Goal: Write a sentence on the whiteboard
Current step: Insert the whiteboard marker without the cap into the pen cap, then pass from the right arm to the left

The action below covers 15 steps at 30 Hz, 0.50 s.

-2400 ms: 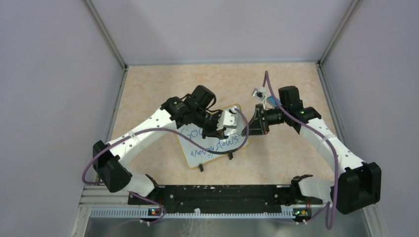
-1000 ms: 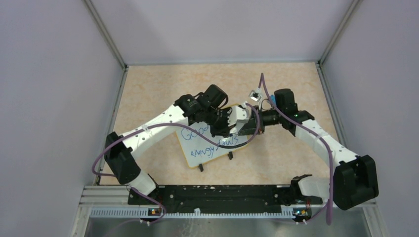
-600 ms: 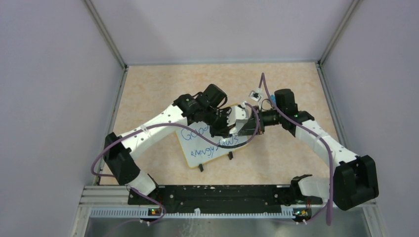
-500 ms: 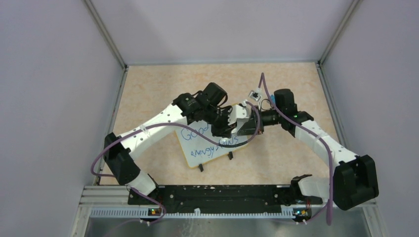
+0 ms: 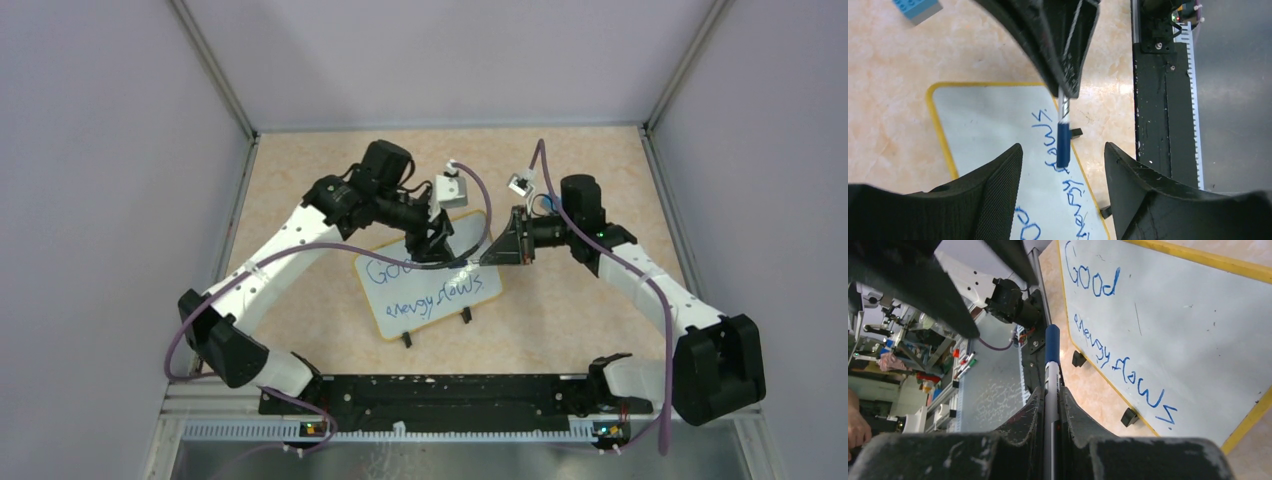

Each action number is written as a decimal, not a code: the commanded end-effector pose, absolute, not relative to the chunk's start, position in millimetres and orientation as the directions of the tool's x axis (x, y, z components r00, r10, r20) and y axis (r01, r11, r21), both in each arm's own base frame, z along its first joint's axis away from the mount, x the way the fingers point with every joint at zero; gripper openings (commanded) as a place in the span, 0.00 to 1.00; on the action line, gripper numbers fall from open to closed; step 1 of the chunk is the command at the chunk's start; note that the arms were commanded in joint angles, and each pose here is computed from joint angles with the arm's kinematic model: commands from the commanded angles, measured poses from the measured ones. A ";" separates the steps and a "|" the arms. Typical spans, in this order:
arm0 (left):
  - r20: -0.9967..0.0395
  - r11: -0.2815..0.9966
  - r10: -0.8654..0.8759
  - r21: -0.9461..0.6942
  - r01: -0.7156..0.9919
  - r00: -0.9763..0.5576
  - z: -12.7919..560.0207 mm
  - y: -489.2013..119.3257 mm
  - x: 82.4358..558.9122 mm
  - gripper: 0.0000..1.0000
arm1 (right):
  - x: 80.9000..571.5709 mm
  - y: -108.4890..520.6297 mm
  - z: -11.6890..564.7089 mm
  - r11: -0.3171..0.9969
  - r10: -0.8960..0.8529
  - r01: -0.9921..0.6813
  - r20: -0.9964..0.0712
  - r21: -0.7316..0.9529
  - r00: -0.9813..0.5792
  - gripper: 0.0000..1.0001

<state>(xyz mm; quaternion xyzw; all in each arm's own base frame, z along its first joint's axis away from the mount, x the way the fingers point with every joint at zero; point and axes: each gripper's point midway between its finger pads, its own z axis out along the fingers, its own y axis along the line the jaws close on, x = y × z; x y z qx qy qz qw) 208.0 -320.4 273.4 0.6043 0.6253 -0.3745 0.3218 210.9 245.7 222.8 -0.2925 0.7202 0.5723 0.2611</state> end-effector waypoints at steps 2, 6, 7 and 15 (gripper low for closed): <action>-0.888 -0.003 0.446 -0.128 0.992 -0.113 288.9 -298.2 201.0 0.66 | 203.2 245.9 253.0 0.083 -0.116 -0.785 -0.776 0.614 -0.619 0.00; -0.859 -0.013 0.489 -0.182 0.983 -0.153 269.6 -293.6 194.2 0.66 | 194.7 246.7 258.7 0.040 -0.129 -0.788 -0.779 0.615 -0.614 0.00; -0.852 -0.012 0.497 -0.197 0.980 -0.165 264.7 -293.0 193.1 0.65 | 191.9 247.6 259.8 0.029 -0.135 -0.789 -0.780 0.614 -0.611 0.00; -0.839 -0.100 0.495 -0.314 0.944 -0.226 244.5 -297.9 174.8 0.60 | 182.7 252.3 261.9 -0.002 -0.162 -0.797 -0.787 0.603 -0.595 0.00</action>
